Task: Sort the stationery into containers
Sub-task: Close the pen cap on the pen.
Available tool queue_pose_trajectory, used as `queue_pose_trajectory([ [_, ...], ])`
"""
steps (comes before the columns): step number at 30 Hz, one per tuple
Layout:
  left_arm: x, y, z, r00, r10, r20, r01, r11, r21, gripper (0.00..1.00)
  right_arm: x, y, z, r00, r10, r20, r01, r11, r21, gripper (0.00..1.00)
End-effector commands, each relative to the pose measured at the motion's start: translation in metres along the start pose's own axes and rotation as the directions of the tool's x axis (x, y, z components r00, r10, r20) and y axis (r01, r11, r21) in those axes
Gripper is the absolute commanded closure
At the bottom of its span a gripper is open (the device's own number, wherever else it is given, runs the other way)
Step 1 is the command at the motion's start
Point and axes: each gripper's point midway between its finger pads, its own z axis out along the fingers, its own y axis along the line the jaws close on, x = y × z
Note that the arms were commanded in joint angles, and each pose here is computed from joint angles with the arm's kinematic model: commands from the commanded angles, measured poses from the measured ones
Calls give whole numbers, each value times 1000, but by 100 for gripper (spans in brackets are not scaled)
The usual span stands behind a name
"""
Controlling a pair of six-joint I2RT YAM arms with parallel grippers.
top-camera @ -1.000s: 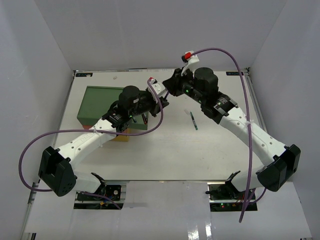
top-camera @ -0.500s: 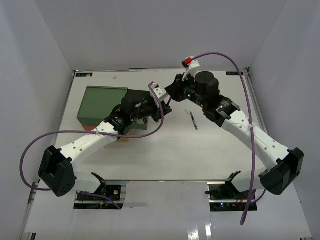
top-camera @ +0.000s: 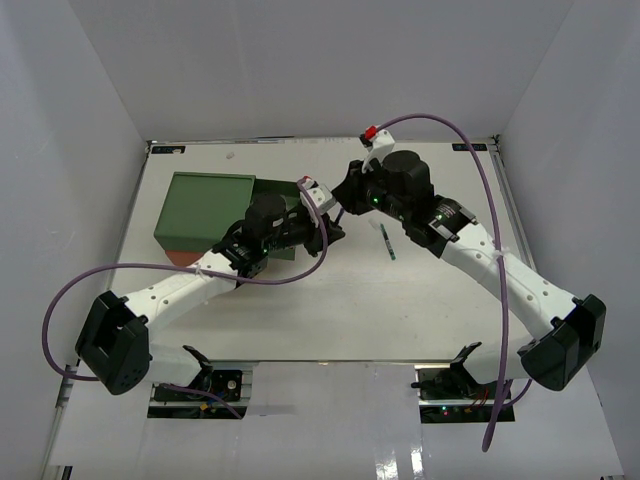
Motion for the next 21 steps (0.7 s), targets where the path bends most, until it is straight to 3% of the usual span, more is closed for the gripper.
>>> queue_pose_trajectory([
  [1, -99, -45, -21, 941, 126, 315, -172, 978, 120, 92, 55, -2, 3, 986, -10, -166, 10, 1000, 2, 92],
  [3, -98, -44, -21, 941, 125, 316, -170, 978, 118, 90, 54, -1, 4, 988, -9, -154, 9, 1000, -1, 92],
  [14, -98, -43, -20, 947, 77, 313, -119, 986, 119, 50, 49, 0, 3, 994, -13, -109, 11, 1000, -15, 92],
  [21, -98, -44, -20, 949, 65, 309, -108, 986, 125, 45, 38, -7, -2, 998, -12, -61, 13, 1000, 26, 92],
])
